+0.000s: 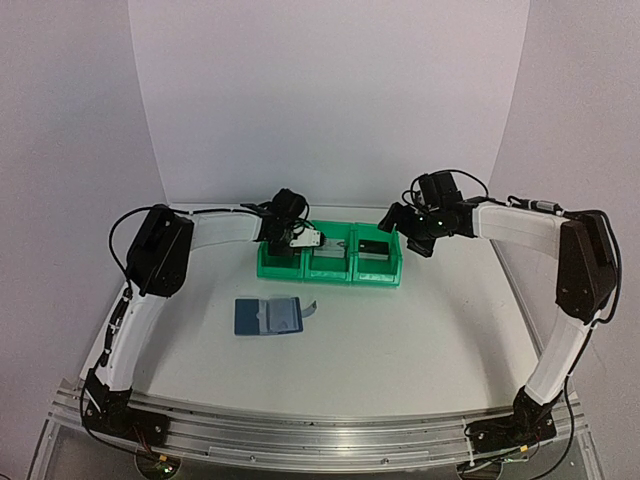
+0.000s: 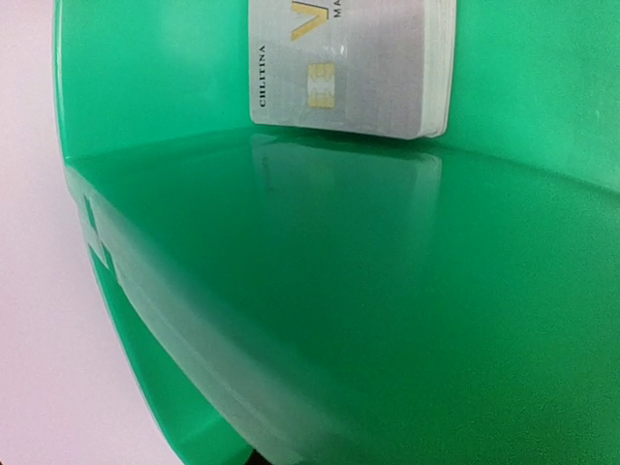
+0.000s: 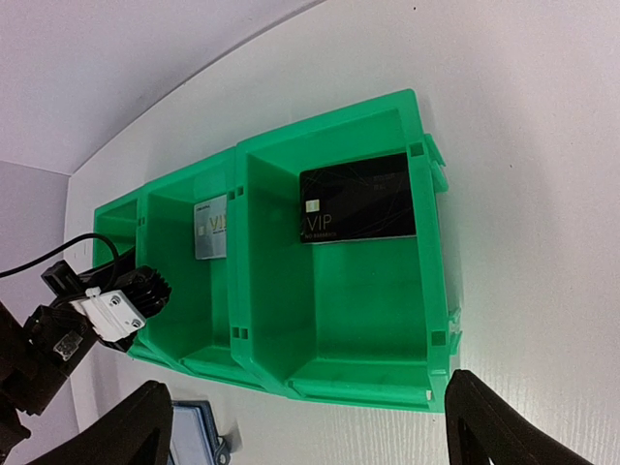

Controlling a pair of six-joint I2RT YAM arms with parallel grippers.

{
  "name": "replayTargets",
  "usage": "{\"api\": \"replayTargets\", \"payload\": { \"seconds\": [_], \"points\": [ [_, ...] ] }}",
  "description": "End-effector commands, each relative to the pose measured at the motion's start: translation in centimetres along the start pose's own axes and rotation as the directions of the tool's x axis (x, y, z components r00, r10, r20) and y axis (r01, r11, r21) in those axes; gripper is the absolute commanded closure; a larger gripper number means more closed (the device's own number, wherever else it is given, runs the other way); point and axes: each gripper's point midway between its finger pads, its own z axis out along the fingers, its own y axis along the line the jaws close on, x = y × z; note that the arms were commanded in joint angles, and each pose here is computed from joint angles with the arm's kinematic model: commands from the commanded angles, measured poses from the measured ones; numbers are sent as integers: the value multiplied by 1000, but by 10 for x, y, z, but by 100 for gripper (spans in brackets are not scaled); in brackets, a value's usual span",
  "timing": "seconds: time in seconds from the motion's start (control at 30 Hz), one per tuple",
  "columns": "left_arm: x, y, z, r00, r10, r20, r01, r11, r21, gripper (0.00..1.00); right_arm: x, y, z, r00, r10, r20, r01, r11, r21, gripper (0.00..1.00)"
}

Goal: Take the credit cards out of the card holder
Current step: Place the credit card in the storage box.

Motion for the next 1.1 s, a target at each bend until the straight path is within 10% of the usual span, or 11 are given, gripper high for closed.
{"api": "replayTargets", "payload": {
  "seconds": [0.0,1.07],
  "points": [
    [8,-4,11,998,27,-55,-26,1000,5,100,-8,6,-9,1000,-15,23,15,1000,-18,6],
    [31,9,-5,998,-2,-70,8,997,77,100,-3,4,-16,1000,-17,19,17,1000,-23,6]
  ]
}}
